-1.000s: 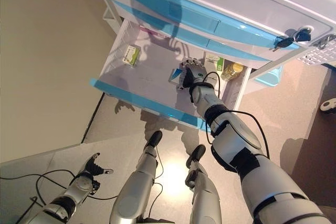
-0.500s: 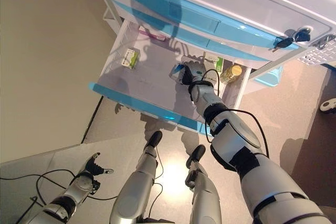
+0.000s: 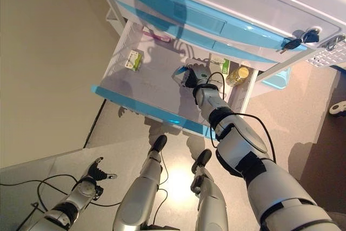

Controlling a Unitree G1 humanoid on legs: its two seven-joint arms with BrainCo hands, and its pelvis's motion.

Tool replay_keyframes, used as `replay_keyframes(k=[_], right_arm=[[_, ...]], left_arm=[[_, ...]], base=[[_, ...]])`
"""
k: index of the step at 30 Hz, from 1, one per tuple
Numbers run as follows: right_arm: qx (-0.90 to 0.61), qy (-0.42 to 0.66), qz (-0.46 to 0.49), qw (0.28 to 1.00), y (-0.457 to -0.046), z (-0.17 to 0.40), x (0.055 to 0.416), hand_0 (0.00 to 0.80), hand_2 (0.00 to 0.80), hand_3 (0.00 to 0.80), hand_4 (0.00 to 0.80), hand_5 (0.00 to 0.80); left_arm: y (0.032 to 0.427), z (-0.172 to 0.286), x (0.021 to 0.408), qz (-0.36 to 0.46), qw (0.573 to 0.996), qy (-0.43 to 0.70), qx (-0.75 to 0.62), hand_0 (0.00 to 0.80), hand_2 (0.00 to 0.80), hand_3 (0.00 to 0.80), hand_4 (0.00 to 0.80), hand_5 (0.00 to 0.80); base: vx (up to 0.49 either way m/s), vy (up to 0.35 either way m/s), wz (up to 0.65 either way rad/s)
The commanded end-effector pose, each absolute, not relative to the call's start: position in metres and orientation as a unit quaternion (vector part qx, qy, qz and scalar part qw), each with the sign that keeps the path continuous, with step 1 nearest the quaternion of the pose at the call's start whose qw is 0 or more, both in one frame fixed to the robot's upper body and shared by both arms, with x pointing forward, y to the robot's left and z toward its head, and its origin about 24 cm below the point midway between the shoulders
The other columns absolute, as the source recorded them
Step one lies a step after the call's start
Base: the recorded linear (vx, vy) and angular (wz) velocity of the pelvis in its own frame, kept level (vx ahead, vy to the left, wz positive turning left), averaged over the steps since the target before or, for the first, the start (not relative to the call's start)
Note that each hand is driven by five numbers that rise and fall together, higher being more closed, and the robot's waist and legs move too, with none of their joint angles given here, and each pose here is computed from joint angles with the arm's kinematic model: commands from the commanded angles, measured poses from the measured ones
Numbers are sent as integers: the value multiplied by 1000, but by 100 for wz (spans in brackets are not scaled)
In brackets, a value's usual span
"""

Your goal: Open the drawer and pick up the medicine

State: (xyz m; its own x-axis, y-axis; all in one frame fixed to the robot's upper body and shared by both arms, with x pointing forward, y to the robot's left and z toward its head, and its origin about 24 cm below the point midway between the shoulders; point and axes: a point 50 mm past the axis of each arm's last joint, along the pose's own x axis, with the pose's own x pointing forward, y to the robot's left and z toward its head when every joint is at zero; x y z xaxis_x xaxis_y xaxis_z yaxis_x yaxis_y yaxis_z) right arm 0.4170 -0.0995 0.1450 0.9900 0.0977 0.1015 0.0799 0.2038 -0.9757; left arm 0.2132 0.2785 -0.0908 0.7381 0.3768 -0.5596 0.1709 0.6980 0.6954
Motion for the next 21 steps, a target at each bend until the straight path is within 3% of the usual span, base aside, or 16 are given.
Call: replay_keyframes(k=[1, 13, 21], right_arm=[[-624, -76, 1, 778, -102, 149, 418, 800, 800, 800, 800, 800], [-611, -71, 25, 788, -105, 135, 413, 800, 800, 800, 800, 800], [-614, -58, 63, 784, -107, 111, 404, 800, 800, 800, 800, 800]], left_arm=[[284, -87, 214, 75, 849, 352, 388, 0, 0, 0, 0, 0], [277, -101, 198, 53, 843, 378, 379, 0, 0, 0, 0, 0], [276, -117, 171, 44, 828, 421, 368, 0, 0, 0, 0, 0]], base=[[0, 0, 0], [14, 20, -2], [48, 42, -28]])
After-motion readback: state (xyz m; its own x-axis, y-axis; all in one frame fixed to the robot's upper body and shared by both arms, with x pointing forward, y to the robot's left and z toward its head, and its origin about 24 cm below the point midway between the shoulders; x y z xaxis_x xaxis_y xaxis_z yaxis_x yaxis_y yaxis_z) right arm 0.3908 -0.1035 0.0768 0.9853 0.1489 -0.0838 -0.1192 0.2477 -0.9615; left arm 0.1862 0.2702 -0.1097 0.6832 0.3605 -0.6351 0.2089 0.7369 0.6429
